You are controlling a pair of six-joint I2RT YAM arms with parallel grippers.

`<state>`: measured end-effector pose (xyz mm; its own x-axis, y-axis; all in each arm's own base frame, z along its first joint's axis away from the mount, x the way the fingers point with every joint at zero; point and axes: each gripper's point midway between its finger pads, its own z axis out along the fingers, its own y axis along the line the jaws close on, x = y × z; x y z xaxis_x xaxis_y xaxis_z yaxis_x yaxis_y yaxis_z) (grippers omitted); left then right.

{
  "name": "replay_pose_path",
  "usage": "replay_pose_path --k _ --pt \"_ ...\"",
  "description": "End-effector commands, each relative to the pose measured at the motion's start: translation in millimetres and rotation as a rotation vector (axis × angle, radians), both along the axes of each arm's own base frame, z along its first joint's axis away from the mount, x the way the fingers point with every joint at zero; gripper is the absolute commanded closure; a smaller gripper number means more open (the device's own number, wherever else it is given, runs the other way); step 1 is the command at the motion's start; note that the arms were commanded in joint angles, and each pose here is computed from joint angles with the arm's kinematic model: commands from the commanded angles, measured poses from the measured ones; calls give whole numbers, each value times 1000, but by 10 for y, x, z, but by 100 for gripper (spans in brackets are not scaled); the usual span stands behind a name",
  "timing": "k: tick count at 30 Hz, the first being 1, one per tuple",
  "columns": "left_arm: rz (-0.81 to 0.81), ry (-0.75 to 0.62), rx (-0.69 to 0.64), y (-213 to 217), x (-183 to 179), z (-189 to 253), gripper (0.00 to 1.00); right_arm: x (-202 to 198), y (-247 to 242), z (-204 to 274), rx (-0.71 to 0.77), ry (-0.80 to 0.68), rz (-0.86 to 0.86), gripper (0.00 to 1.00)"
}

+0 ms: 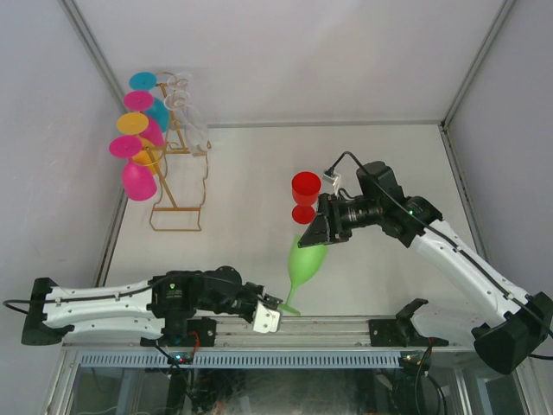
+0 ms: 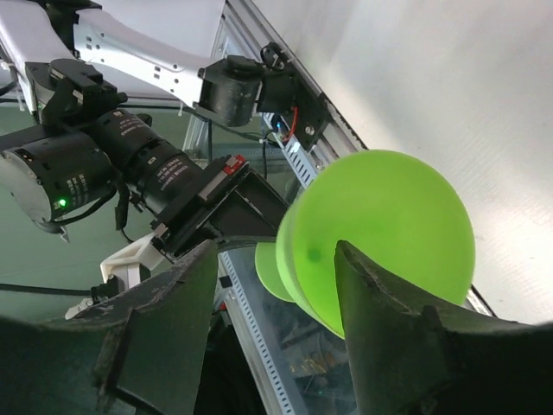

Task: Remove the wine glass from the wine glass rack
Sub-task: Place the wine glass at the center of the board.

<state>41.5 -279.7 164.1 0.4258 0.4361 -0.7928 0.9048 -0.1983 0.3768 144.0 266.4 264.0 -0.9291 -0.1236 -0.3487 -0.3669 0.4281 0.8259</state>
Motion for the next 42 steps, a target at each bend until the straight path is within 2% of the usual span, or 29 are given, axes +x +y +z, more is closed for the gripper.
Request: replay_pose_path --k 1,7,12,22,30,35,37,40,41,42 --pt "34 -39 -98 -105 81 384 100 -50 72 218 64 -59 44 46" --pt "61 -61 -36 -61 149 272 100 -172 69 289 100 -44 102 58" --pt "78 -85 9 -4 199 222 100 -240 72 291 114 -30 146 64" --pt "100 -87 16 57 223 185 100 -263 70 284 117 -25 156 78" --pt "135 -83 19 28 272 144 100 -252 88 331 130 -66 154 100" --pt "142 -75 21 49 269 121 99 -238 74 356 131 -104 140 100" --pt "143 -74 21 59 267 114 88 -212 57 402 133 -152 117 100" --pt "144 -67 1 71 257 147 63 -135 4 420 110 -229 61 100" --pt "147 -60 -5 75 251 153 51 -129 -17 422 100 -246 53 100" --pt "146 -48 -10 78 236 158 45 -121 -45 426 87 -264 40 100"
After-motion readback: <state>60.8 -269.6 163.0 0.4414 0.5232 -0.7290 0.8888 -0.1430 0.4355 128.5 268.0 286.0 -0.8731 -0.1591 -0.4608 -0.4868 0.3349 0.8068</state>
